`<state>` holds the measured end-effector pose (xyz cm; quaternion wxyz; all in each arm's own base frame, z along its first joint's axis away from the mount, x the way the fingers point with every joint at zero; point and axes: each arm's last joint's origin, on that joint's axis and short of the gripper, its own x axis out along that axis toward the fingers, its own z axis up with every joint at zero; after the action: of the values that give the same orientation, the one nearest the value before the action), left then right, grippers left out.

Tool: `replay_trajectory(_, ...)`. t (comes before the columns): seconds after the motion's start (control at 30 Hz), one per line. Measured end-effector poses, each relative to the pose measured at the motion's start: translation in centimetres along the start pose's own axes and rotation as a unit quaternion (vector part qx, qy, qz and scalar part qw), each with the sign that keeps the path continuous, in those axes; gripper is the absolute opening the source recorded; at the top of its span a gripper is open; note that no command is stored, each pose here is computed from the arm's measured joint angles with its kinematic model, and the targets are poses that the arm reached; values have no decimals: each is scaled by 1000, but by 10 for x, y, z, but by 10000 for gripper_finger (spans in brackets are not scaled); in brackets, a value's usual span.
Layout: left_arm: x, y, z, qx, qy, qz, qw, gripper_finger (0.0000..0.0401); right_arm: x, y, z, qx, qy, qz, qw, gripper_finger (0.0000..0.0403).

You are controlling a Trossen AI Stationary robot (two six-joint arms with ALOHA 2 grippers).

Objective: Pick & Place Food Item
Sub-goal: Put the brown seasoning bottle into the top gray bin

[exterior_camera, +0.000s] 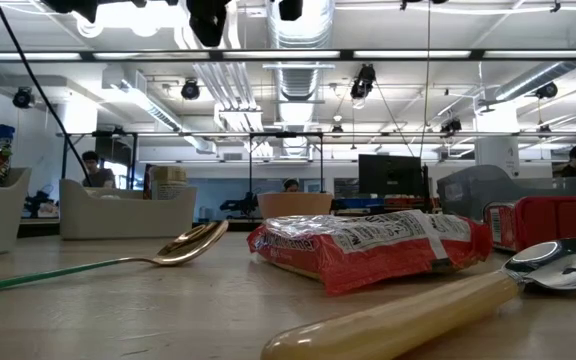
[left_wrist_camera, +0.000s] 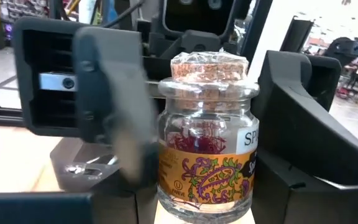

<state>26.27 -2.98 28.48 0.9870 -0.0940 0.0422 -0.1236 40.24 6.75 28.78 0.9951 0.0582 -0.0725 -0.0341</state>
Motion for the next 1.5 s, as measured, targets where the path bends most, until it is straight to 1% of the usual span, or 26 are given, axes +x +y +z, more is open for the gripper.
replay_trajectory(0.1,-1,0,1,6,-4,1,1000,179,-1,0,-1,1,-1,1,1000,212)
replay_trajectory(0.3,-2,-1,4,16,-13,-1,1000,179,-1,0,1,-1,-10,2,1000,208)
replay_trajectory(0.37,-2,-2,5,14,-19,-2,1000,179,-1,1,1,-6,-12,2,1000,224)
replay_trajectory(0.5,-3,-3,9,16,-37,-8,999,179,-1,1,3,-6,-16,1,1000,273)
replay_trajectory(0.6,-3,-3,9,17,-38,-13,999,179,-2,1,2,-8,-14,2,1000,292)
replay_trajectory(0.9,-3,-5,9,21,-41,-16,999,179,-2,2,1,-16,-12,0,1000,300)
replay_trajectory(1.1,-4,-7,10,25,-44,-19,999,179,-6,1,6,-20,-8,1,1000,301)
replay_trajectory(1.23,-9,-9,16,28,-56,-20,998,179,-12,2,12,-21,-1,4,1000,301)
replay_trajectory(1.5,-12,-10,18,31,-55,-23,998,179,-14,3,13,-18,-4,5,1000,301)
